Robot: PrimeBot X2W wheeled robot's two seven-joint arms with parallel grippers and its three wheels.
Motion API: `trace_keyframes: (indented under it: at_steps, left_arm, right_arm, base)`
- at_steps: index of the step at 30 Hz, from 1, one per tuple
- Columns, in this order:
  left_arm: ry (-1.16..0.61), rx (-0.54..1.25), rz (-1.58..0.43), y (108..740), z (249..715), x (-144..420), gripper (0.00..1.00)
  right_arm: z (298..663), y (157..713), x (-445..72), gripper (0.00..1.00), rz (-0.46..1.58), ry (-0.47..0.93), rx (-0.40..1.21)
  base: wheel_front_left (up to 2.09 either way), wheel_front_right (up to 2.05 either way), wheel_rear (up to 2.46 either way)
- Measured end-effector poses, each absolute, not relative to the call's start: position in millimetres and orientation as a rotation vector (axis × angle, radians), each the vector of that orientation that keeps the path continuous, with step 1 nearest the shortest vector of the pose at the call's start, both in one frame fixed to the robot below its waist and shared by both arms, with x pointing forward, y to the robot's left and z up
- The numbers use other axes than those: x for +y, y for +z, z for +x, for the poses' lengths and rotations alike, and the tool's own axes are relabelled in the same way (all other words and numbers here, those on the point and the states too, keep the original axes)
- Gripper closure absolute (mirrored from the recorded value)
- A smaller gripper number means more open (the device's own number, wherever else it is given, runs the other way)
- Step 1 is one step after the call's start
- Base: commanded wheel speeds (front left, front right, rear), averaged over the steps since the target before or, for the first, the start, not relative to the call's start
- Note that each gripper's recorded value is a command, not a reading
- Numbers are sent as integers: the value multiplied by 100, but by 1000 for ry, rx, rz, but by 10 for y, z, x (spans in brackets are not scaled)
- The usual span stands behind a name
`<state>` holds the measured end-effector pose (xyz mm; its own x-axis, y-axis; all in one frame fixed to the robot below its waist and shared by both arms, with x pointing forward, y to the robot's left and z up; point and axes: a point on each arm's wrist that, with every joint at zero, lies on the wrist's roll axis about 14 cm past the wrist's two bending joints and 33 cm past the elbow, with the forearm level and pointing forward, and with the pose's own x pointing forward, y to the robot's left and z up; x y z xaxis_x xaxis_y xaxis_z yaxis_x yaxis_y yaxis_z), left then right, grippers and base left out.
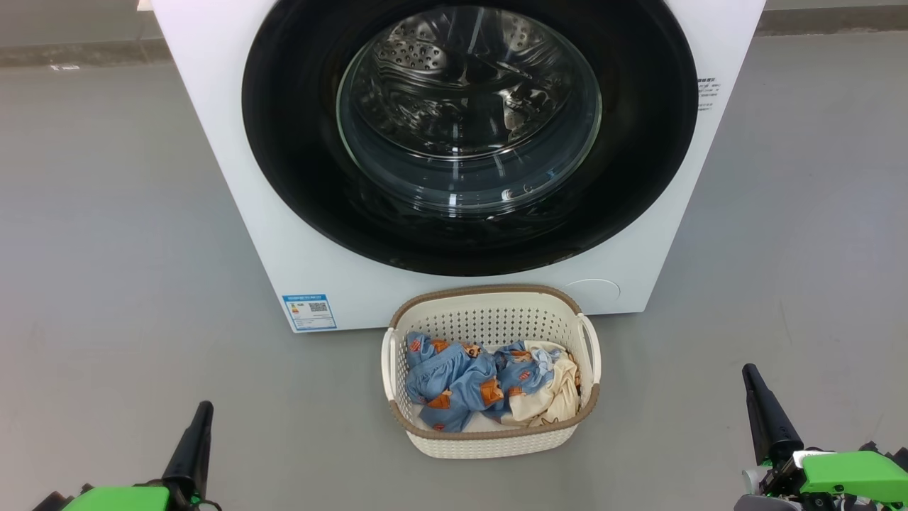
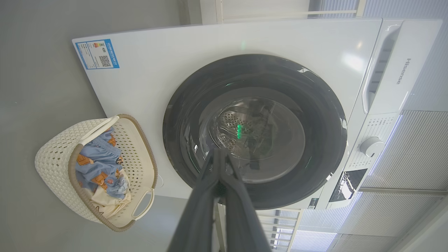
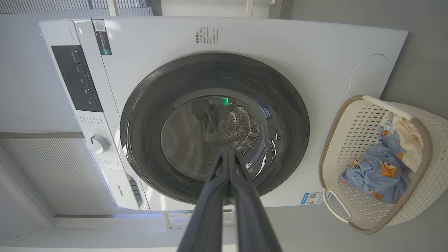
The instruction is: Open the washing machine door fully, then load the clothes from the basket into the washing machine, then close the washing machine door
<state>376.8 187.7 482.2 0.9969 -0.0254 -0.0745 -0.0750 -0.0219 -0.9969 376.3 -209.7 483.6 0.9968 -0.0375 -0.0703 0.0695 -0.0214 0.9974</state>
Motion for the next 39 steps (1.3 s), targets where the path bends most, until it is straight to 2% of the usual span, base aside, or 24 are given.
trace_keyframes:
  at_steps: [39]
  left_arm:
    - [41, 77, -1593, 4822, 3769, 1881, 100]
  right_arm:
    - [3762, 4835, -2096, 100, 1590, -85, 25]
  base:
    - [0, 0, 0]
